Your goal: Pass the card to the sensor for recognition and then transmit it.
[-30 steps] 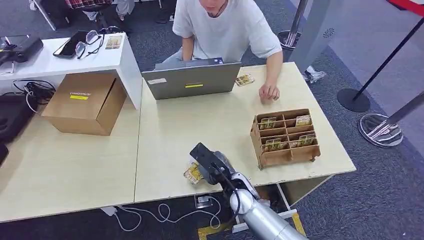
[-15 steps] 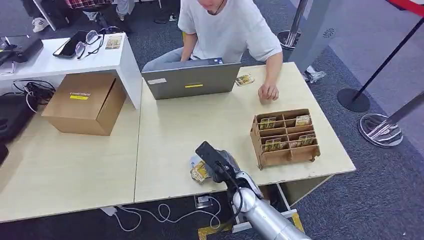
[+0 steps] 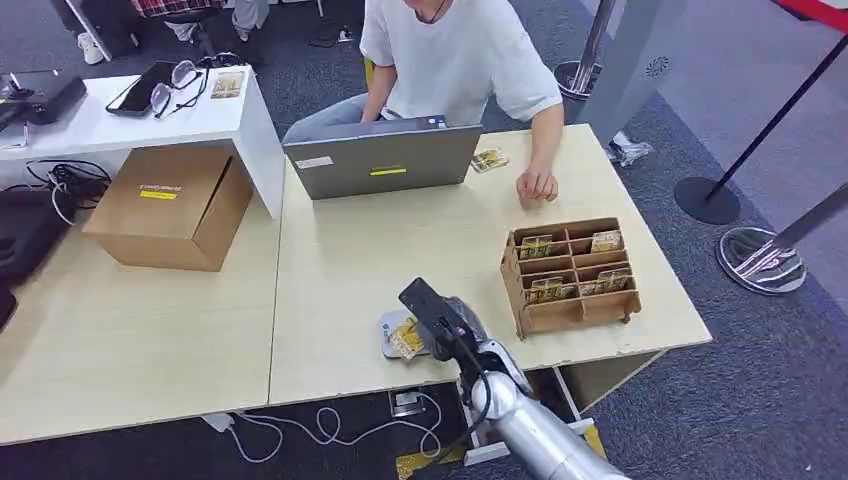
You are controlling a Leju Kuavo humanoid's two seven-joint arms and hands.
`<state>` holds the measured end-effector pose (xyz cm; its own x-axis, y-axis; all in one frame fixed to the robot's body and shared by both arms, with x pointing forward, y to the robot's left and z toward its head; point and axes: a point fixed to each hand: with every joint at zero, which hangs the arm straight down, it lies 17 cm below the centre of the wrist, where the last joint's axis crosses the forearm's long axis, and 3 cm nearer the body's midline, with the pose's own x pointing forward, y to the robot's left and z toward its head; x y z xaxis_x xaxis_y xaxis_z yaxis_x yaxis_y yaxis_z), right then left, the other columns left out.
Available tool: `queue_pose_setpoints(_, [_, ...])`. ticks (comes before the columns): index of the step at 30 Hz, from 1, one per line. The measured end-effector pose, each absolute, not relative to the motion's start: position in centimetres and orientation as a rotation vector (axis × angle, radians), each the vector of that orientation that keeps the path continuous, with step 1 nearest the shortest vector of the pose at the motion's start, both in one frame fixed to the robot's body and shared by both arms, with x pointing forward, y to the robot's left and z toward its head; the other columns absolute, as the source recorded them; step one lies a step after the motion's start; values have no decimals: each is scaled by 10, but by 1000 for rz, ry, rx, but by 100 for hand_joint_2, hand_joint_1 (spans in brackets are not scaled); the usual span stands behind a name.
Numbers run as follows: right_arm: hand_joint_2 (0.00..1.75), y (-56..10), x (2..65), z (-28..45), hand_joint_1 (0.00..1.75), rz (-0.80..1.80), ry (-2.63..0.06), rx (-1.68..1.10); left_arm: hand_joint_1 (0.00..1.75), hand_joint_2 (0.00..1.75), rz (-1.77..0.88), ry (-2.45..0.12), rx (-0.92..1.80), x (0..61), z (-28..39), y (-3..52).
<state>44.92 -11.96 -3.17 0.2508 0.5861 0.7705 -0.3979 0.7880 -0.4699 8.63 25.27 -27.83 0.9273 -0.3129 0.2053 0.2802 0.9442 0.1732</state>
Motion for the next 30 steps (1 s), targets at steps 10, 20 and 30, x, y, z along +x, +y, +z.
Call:
queue_pose_setpoints(10, [175,-122,450,-31,175,669,-1134,-197,0,0,-311,-231,140,87,-278,252])
queue_pose_setpoints(20, [175,-135,450,-41,175,660,-1089,-232,0,0,-329,-223,136,90,-278,251])
queue_pose_setpoints(30, [175,-145,454,-50,175,701,-1041,-296,0,0,-322,-158,139,96,-277,252])
